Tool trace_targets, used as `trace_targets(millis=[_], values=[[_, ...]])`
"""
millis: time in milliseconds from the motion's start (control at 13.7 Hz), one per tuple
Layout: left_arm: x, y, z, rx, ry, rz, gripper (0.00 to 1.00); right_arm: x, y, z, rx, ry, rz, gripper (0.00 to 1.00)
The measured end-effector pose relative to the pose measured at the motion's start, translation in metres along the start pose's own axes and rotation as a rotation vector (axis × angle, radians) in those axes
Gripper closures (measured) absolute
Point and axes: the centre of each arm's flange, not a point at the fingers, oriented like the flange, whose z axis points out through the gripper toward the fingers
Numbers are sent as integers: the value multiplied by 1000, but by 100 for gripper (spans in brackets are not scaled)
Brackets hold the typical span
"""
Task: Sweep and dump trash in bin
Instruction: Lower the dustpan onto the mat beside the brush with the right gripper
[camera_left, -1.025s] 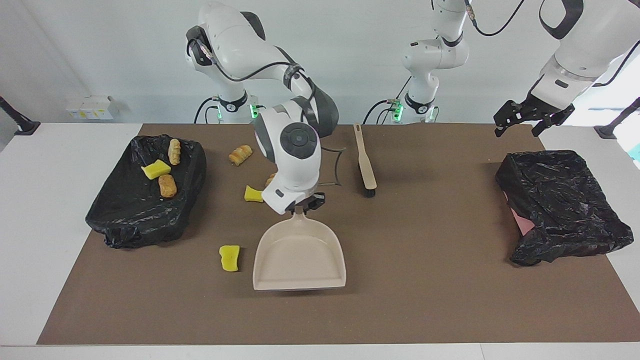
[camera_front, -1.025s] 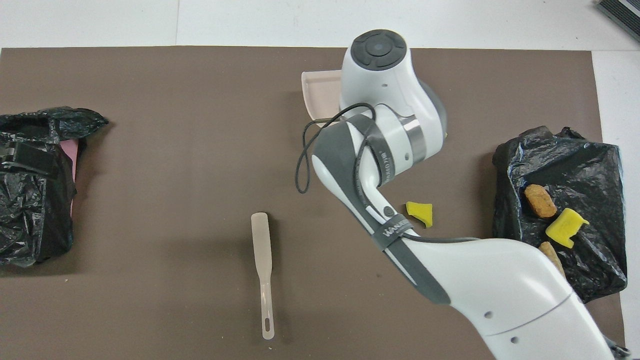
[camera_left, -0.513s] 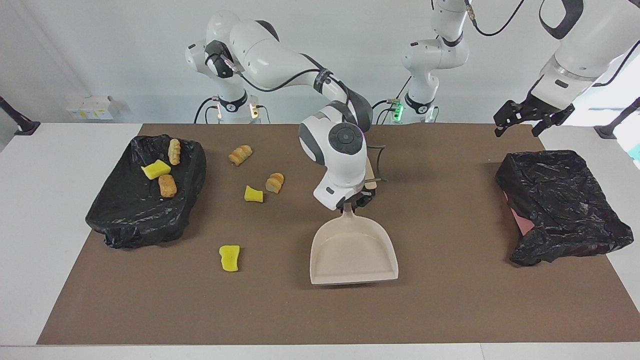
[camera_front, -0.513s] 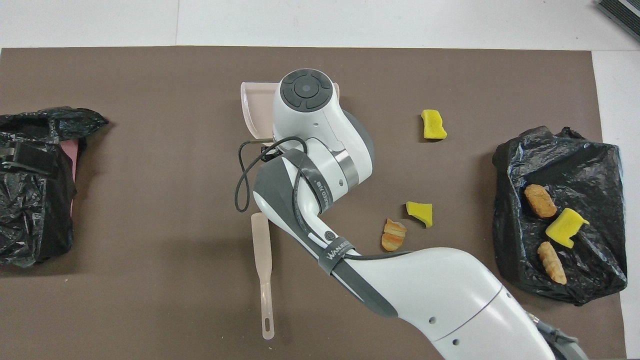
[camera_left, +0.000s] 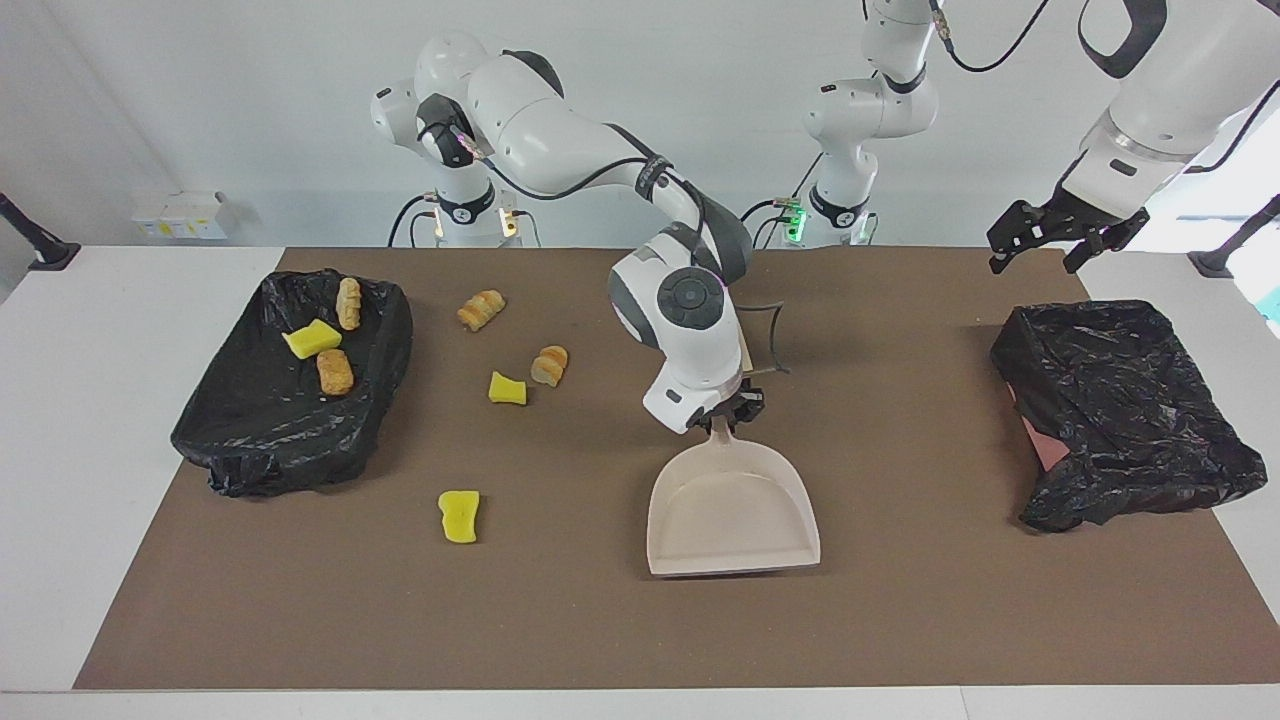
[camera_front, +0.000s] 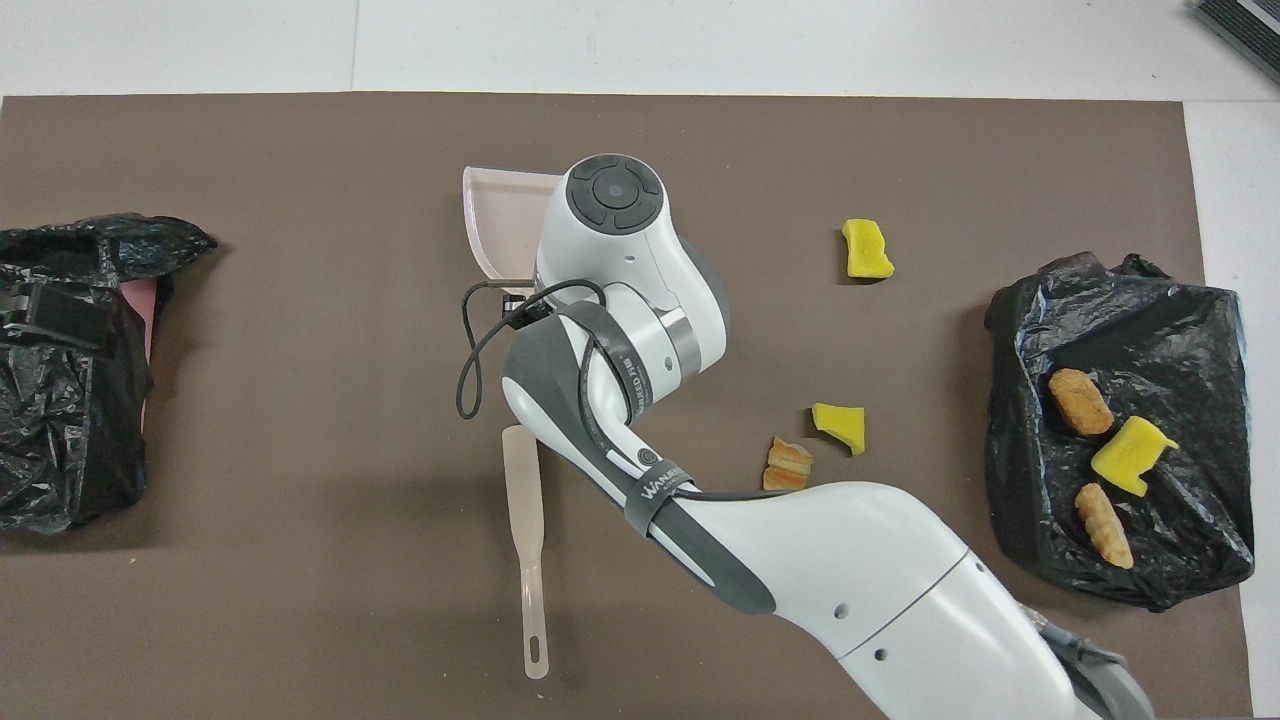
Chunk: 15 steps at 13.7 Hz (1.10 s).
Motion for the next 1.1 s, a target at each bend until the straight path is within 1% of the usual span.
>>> trace_targets(millis=[293, 513, 659, 879, 952, 1099], values=[[0, 0, 0, 0, 0, 0, 0, -8, -12, 7, 3, -4, -18, 68], [0, 0, 0, 0, 0, 0, 0, -9, -20, 13, 31, 38, -26, 68], [0, 0, 0, 0, 0, 0, 0, -9, -19, 17, 37, 40, -22, 68], [0, 0, -1, 0, 1, 0, 0, -7, -17, 11, 45, 45, -16, 68], [0, 0, -1, 0, 1, 0, 0, -7, -17, 5, 49, 52, -16, 64], [0, 0, -1, 0, 1, 0, 0, -9, -19, -10, 58, 67, -21, 45]])
